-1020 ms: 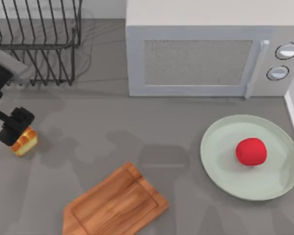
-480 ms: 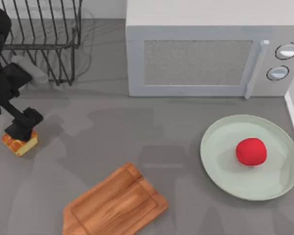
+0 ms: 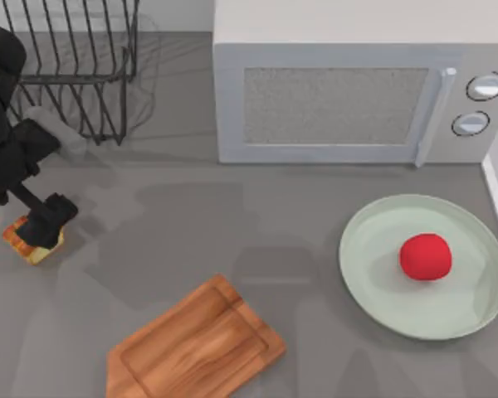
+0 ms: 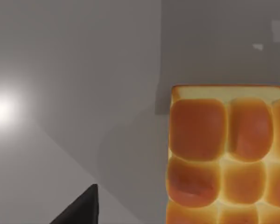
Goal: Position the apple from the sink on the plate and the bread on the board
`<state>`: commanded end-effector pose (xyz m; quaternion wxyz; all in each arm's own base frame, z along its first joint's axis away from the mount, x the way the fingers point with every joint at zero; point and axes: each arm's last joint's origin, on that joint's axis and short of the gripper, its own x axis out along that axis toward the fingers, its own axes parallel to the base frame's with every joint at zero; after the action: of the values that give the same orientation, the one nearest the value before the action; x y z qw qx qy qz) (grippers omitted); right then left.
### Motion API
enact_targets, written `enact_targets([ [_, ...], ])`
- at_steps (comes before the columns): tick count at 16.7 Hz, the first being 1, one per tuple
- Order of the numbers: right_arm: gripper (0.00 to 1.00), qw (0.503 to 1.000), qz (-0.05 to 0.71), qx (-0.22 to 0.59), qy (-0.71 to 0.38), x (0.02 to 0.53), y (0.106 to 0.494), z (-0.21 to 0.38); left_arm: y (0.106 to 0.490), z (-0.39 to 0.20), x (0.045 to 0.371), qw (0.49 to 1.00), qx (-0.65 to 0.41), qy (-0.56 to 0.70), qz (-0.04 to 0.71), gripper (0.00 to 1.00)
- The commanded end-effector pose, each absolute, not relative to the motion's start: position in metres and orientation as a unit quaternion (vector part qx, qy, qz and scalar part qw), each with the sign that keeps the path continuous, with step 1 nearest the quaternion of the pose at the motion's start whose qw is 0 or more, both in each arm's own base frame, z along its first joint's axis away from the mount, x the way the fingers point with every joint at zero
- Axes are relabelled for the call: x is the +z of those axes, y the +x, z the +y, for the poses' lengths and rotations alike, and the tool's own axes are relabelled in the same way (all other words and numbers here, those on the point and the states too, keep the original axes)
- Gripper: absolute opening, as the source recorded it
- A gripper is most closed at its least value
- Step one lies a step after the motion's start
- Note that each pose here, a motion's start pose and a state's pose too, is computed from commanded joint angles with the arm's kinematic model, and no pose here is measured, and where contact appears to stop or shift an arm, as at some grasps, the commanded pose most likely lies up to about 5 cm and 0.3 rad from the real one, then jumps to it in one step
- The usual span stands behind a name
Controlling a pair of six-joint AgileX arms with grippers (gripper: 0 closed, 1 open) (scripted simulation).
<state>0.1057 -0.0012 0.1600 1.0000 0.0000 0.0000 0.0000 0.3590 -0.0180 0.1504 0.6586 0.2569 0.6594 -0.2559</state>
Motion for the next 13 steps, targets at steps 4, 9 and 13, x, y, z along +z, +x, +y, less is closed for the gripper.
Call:
enact_targets([
  [4,1.0,1.0,0.0,0.0,0.0,0.16,0.106,-0.001,0.36,-0.018,0.111,0.662,-0.255,0.258,0.657,1.0],
  [9,1.0,1.0,0.0,0.0,0.0,0.16,0.106,-0.001,0.359,-0.018,0.102,0.659,-0.256,0.257,0.659,1.0],
  [13,1.0,1.0,0.0,0.0,0.0,0.16,0.106,-0.001,0.359,-0.018,0.102,0.659,-0.256,0.257,0.659,0.7],
])
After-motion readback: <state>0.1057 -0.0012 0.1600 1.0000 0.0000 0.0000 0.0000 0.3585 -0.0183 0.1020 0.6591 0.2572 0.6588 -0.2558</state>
